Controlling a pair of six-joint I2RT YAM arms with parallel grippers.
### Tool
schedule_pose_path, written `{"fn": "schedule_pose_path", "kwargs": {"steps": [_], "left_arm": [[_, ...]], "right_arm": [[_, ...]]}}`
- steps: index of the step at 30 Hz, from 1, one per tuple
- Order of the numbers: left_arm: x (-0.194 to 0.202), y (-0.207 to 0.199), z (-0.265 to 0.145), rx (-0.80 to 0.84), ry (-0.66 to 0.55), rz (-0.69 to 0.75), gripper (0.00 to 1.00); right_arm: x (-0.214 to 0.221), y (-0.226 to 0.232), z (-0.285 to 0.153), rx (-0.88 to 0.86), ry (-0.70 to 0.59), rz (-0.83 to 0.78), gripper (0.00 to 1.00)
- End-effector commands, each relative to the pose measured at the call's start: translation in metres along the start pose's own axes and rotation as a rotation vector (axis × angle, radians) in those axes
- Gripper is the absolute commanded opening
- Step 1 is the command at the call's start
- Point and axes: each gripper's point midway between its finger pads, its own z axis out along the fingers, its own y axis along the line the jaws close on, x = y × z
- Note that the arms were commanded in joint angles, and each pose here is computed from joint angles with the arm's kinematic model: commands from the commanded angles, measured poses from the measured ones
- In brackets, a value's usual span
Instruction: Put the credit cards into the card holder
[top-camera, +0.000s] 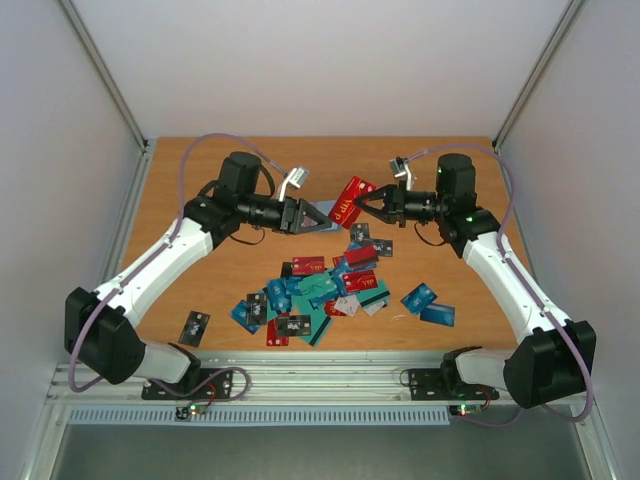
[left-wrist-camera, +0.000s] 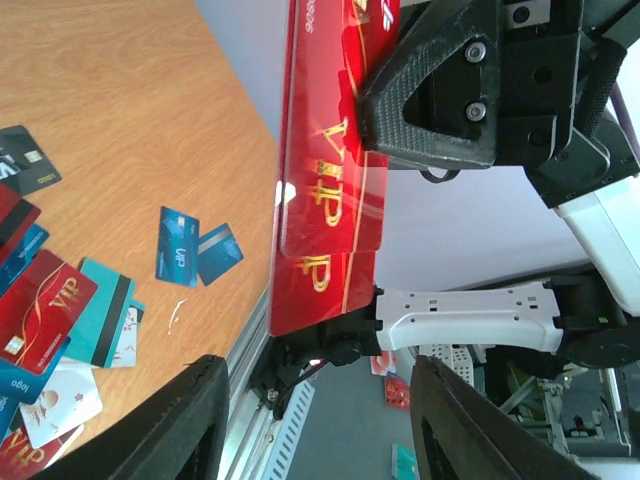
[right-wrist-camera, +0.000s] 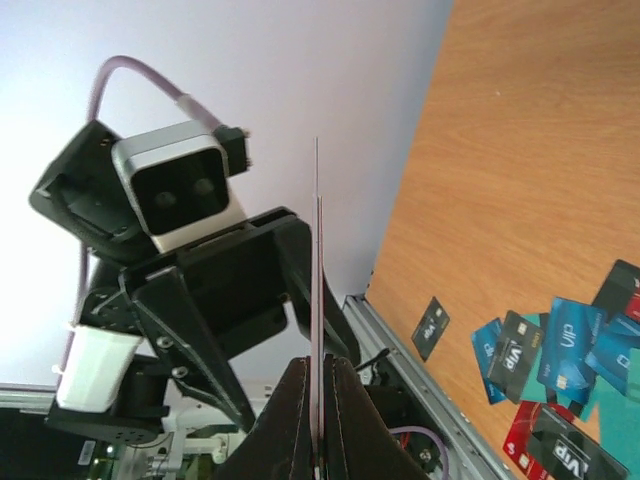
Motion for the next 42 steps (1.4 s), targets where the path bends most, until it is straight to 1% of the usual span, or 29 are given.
{"fn": "schedule_pose_path", "kwargs": {"steps": [1,3,5,10,16,18,19,22,23,24,26,28,30,36,39,42], "left_arm": [[-0.006,-0.018,-0.002,0.106,-0.025,0.048,0.50],[-0.009,-0.021,-0.001,0.148,-0.037,0.047,0.44],[-0.012,-0.022,0.000,0.173,-0.053,0.033,0.41],[-0.022,-0.024,0.003,0.229,-0.092,0.022,0.37],[-0.028,-0.030,0.004,0.292,-0.105,0.008,0.37],[-0.028,-0.031,0.004,0.300,-0.102,0.001,0.31],[-0.028,-0.029,0.005,0.299,-0.102,-0.003,0.28],[-0.028,-0.030,0.005,0.309,-0.096,-0.006,0.12],[-0.028,-0.029,0.005,0.308,-0.095,-0.013,0.08],[-0.028,-0.028,0.006,0.308,-0.095,-0.016,0.06],[-0.028,-0.029,0.005,0.310,-0.098,-0.016,0.08],[-0.028,-0.030,0.005,0.315,-0.096,-0.024,0.15],[-0.027,-0.031,0.004,0.316,-0.096,-0.025,0.19],[-0.027,-0.031,0.003,0.314,-0.104,-0.028,0.09],[-0.027,-0.031,0.003,0.313,-0.109,-0.027,0.01],[-0.024,-0.032,0.001,0.310,-0.115,-0.031,0.00]], "right_arm": [[-0.003,0.036,-0.005,-0.089,-0.001,-0.069,0.01],[-0.004,0.038,-0.005,-0.099,-0.003,-0.069,0.01],[-0.005,0.040,-0.005,-0.106,-0.006,-0.071,0.01],[-0.004,0.041,-0.005,-0.119,0.003,-0.069,0.01],[-0.002,0.039,-0.004,-0.120,0.011,-0.063,0.01],[-0.002,0.040,-0.003,-0.123,0.009,-0.067,0.01],[-0.003,0.040,-0.003,-0.126,0.008,-0.065,0.01],[-0.003,0.039,-0.003,-0.125,0.008,-0.055,0.01],[-0.003,0.039,-0.002,-0.124,0.006,-0.054,0.01],[-0.004,0.039,-0.003,-0.123,0.003,-0.052,0.01],[-0.006,0.041,-0.003,-0.126,-0.012,-0.072,0.01],[-0.006,0.041,-0.003,-0.128,-0.015,-0.076,0.01],[-0.006,0.040,-0.003,-0.126,-0.016,-0.077,0.01],[-0.005,0.036,-0.002,-0.123,-0.020,-0.070,0.01],[-0.008,0.036,-0.002,-0.123,-0.023,-0.069,0.01],[-0.011,0.034,0.000,-0.113,-0.029,-0.064,0.01]]}}
